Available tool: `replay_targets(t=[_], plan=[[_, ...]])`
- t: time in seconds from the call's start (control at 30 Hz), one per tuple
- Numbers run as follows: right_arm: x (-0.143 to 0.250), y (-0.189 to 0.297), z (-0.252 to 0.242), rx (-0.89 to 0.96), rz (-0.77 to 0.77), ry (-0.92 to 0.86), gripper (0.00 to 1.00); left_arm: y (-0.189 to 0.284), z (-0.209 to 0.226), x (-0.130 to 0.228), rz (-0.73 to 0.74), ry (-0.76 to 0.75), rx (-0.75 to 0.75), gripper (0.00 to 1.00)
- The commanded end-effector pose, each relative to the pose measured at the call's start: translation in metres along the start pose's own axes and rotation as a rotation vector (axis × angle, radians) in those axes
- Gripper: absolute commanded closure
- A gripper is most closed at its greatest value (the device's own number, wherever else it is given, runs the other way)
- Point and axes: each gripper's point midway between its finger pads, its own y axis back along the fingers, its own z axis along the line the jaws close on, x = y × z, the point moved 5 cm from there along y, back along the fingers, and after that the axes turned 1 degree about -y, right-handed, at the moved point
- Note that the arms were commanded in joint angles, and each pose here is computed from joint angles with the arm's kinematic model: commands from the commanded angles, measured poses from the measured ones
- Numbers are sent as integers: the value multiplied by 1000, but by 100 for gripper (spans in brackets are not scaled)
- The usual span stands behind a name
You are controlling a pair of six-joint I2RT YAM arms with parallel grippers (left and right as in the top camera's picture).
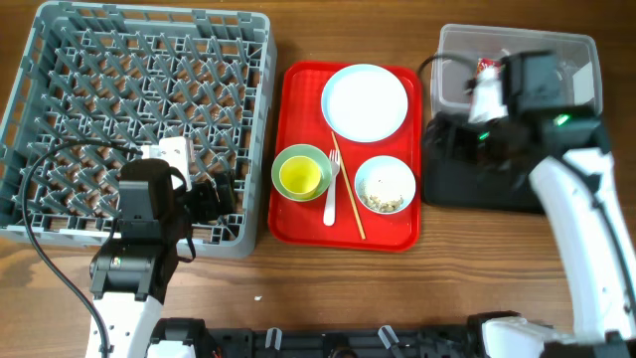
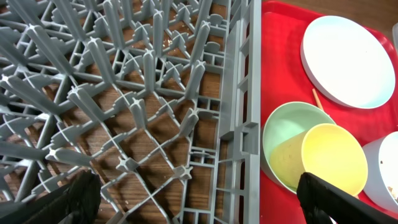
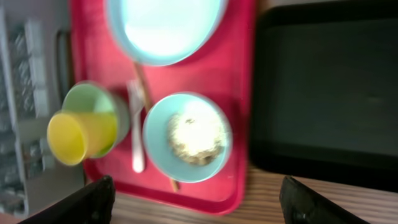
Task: Sort waste into correct bins and load items into the dishwasher rack
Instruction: 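Grasp the blue rice bowl rim with the right gripper and lift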
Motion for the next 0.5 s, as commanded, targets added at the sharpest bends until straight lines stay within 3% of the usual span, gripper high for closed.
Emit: replay_targets(t=[0.0, 0.2, 0.47], plan=[[22, -18, 29, 58, 11, 40, 15, 4, -3, -8, -20, 10, 17, 0], [34, -67, 65, 139, 44, 39, 19, 4, -3, -8, -20, 10, 17, 0], [42, -147, 74, 191, 149, -20, 22, 4, -2, -5, -5, 12, 14, 0]])
